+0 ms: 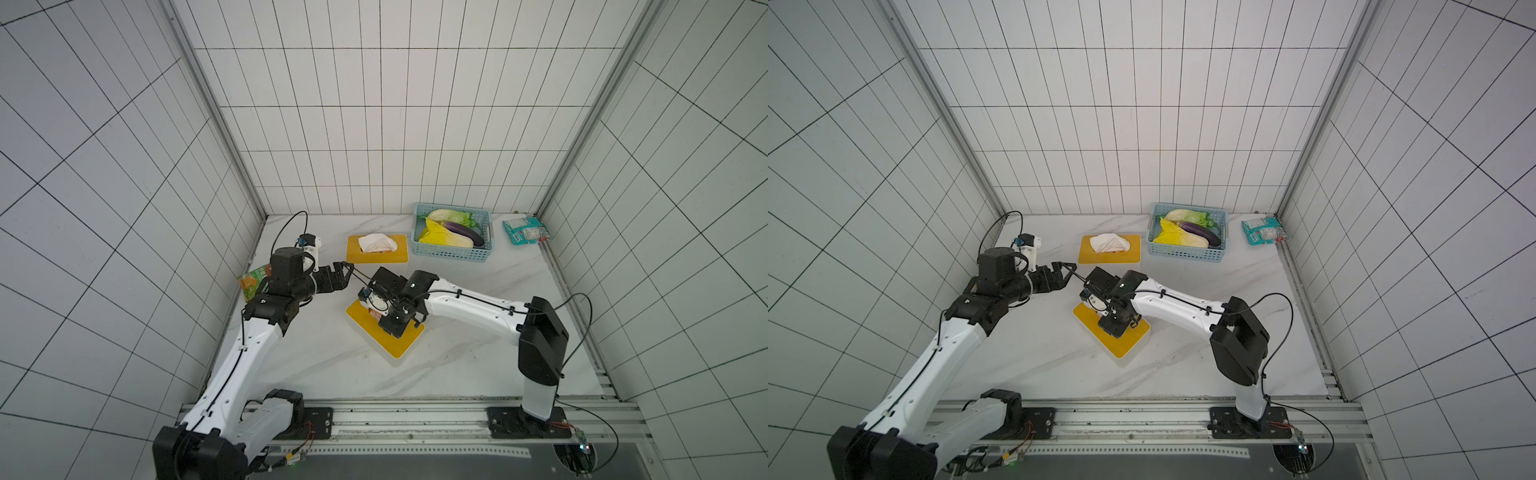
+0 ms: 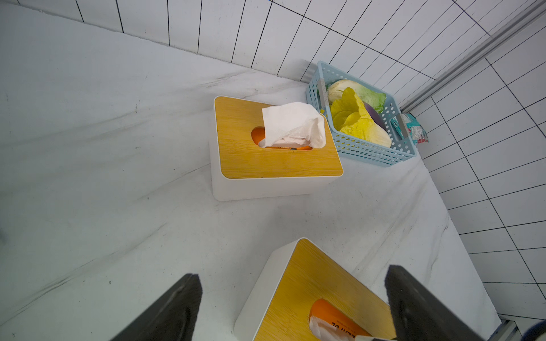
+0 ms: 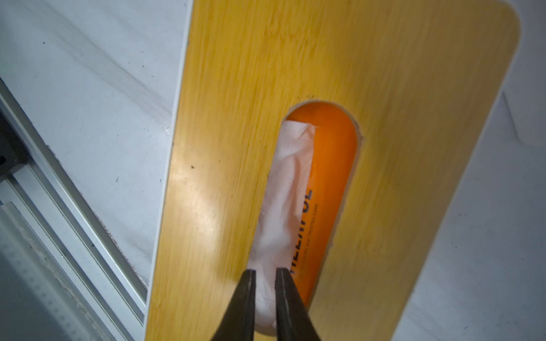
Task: Put the tissue paper into the tissue box
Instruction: Pull the paper towel from the tissue box.
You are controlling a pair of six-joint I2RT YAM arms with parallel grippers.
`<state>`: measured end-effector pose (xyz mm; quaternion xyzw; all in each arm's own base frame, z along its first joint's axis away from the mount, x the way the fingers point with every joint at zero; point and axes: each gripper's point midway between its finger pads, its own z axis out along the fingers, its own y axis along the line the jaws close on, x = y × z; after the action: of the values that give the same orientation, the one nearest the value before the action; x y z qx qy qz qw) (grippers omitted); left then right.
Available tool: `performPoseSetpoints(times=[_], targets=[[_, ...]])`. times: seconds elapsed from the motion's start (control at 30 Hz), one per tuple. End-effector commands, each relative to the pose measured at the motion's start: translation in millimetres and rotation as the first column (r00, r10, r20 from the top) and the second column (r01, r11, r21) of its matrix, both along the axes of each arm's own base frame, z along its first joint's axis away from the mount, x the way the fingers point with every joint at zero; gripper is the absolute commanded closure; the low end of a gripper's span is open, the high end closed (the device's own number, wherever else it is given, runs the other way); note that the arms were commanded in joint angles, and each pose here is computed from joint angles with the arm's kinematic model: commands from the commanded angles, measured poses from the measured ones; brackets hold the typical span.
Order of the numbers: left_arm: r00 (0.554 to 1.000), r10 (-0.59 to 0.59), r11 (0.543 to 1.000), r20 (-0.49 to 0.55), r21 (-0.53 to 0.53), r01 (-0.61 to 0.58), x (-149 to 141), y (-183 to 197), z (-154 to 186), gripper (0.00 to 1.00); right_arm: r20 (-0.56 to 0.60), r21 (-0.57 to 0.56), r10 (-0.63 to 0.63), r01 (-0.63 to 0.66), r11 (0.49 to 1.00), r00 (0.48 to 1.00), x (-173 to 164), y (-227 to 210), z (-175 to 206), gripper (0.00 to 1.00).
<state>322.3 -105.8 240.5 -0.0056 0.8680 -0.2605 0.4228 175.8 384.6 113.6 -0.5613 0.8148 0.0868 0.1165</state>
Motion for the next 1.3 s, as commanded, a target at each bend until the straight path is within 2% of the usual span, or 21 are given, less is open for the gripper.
performPoseSetpoints(times=[0.0, 0.17, 0.37, 0.43, 0.83, 1.07, 1.27], targets=[[1.0, -0.004, 1.0, 0.019, -0.009, 0.005, 1, 0, 3, 0.05, -0.015, -0.081, 0.028, -0.03, 0.996, 0.999, -6, -7, -16, 0.82], [1.0, -0.005, 1.0, 0.019, -0.01, 0.006, 0, 0, 3, 0.05, 0.026, -0.136, 0.053, -0.049, 0.99, 0.998, 2, -14, -21, 0.82], [1.0, -0.005, 1.0, 0.02, -0.01, 0.005, 0, 0, 3, 0.05, 0.008, -0.167, 0.091, -0.088, 0.982, 0.996, -1, -19, -23, 0.6], [1.0, -0.006, 1.0, 0.017, -0.01, 0.006, 0, 0, 2, 0.05, -0.016, -0.161, 0.089, -0.091, 0.983, 0.996, -4, -16, -23, 0.56], [1.0, -0.003, 1.0, 0.018, -0.009, 0.004, 0, 0, 2, 0.05, -0.07, -0.244, 0.052, -0.067, 0.967, 0.996, -7, -20, -52, 0.62], [1.0, -0.003, 1.0, 0.017, -0.009, 0.004, 0, 0, 2, 0.05, -0.07, -0.308, -0.007, -0.015, 0.951, 0.998, -6, -29, -71, 0.69], [1.0, -0.008, 1.0, 0.014, -0.011, 0.008, 0, 0, 1, 0.05, -0.056, -0.318, -0.058, 0.037, 0.948, 0.997, -5, -30, -84, 0.84]])
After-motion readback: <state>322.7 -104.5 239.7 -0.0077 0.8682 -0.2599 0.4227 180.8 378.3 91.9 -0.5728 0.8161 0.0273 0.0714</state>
